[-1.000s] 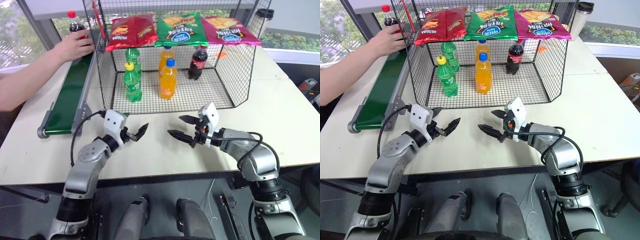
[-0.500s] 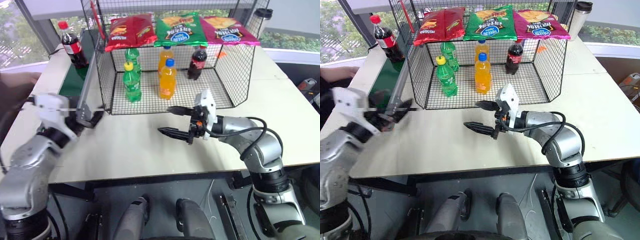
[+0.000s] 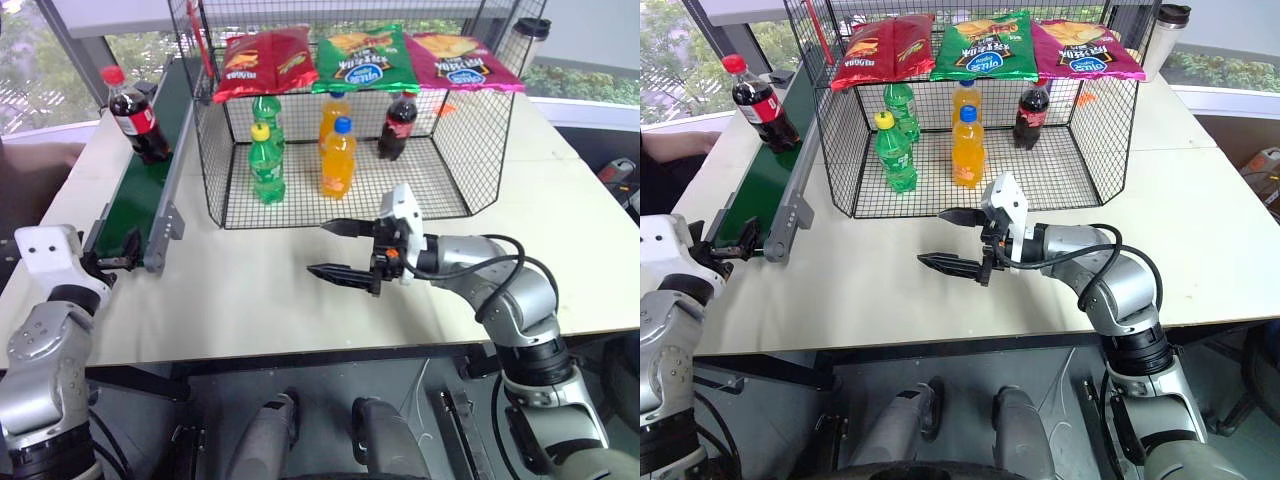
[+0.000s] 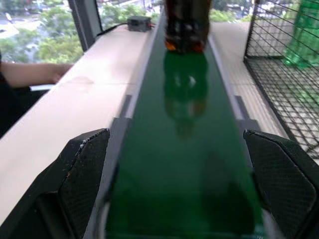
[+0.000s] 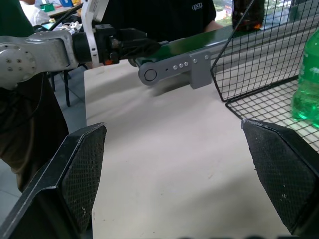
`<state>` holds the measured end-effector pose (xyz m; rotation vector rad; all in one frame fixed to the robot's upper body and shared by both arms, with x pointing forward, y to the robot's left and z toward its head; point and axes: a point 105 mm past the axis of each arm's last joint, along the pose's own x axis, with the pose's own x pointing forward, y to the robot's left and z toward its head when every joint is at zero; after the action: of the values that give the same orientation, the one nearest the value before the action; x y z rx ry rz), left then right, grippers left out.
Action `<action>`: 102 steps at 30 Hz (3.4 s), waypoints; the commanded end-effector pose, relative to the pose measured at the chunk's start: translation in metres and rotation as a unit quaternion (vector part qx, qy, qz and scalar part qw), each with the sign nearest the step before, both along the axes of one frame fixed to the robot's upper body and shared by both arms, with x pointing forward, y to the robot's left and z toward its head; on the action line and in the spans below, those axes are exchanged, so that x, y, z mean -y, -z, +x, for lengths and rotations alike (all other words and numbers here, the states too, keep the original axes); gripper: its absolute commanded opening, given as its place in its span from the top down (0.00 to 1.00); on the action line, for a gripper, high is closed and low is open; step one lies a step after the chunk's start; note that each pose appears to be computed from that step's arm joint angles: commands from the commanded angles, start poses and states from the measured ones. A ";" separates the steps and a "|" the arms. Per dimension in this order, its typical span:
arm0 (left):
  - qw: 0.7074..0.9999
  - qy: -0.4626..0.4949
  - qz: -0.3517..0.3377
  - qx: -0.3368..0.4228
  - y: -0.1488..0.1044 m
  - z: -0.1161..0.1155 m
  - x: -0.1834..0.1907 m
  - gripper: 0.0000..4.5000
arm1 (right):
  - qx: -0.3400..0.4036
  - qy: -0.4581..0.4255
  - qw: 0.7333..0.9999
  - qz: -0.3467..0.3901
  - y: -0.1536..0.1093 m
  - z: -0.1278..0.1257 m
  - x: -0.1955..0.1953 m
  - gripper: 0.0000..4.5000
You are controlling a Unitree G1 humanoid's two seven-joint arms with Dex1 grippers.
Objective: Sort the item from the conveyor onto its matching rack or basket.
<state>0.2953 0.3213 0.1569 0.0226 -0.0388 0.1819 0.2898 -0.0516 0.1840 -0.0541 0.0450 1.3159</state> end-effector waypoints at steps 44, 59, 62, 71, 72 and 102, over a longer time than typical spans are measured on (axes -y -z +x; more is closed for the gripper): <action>0.958 0.267 -0.050 0.088 -0.073 0.022 0.078 0.32 | 0.029 0.035 0.999 -0.003 -0.003 -0.004 0.007 0.00; 0.789 0.609 0.080 -0.012 -0.005 0.021 0.238 0.32 | 0.038 0.050 0.997 0.038 -0.036 0.001 0.013 0.00; 0.774 0.628 0.082 -0.012 0.001 0.019 0.249 0.32 | 0.036 0.050 0.997 0.045 -0.040 0.000 0.013 0.00; 0.743 0.662 0.100 0.004 0.011 0.015 0.279 0.32 | 0.041 0.041 0.996 0.061 -0.054 -0.004 0.006 0.00; 0.742 0.663 0.101 0.005 0.011 0.015 0.281 0.32 | 0.042 0.040 0.996 0.063 -0.055 -0.004 0.005 0.00; 0.785 0.618 0.027 0.005 -0.006 0.028 0.281 0.00 | 0.064 0.074 0.994 0.052 -0.056 0.015 0.002 0.74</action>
<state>0.3190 0.0301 0.1404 0.0527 0.0202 -1.2017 0.3075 -0.0510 0.2252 -0.0229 -0.0648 1.1588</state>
